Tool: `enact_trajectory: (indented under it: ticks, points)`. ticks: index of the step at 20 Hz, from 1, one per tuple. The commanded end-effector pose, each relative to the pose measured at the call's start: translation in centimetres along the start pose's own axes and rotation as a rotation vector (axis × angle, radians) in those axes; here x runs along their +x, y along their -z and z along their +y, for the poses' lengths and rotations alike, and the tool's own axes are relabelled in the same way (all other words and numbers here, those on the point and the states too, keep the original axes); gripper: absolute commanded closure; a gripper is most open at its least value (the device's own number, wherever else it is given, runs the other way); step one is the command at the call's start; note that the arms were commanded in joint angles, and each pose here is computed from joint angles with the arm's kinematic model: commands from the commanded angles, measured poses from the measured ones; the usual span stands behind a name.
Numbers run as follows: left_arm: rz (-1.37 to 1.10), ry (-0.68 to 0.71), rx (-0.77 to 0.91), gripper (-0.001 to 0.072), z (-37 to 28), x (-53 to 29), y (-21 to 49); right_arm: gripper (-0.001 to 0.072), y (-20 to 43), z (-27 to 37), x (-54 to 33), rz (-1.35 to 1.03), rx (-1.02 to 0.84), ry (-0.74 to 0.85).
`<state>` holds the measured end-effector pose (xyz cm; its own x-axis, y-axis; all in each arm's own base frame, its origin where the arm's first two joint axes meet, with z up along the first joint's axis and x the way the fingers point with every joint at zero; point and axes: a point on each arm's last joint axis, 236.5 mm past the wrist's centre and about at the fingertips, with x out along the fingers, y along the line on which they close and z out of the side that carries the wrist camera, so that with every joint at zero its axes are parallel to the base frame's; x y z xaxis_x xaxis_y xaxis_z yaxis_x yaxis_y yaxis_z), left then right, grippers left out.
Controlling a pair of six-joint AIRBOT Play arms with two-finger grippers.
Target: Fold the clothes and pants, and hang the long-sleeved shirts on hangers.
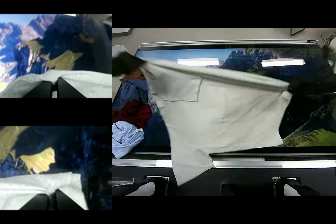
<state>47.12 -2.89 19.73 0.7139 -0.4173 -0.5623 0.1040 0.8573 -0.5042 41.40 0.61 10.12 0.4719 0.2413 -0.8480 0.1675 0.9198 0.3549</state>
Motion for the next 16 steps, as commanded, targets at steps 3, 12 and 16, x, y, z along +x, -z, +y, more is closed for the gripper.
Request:
enact_trajectory:
  ticks: [3,12,16]
  points:
    - [0.467,-0.023,-0.359,0.0684,6.4,12.0,14.5,0.0652,5.3,2.6,12.4,0.316,0.299,-0.208]
    - [0.807,-0.114,-0.349,-0.0002,12.1,1.1,19.0,0.0121,5.4,-13.3,2.1,0.387,0.207,0.151]
    - [0.794,-0.176,-0.439,0.0144,14.2,0.1,26.7,0.011,12.5,-16.4,1.6,0.528,0.341,0.177]
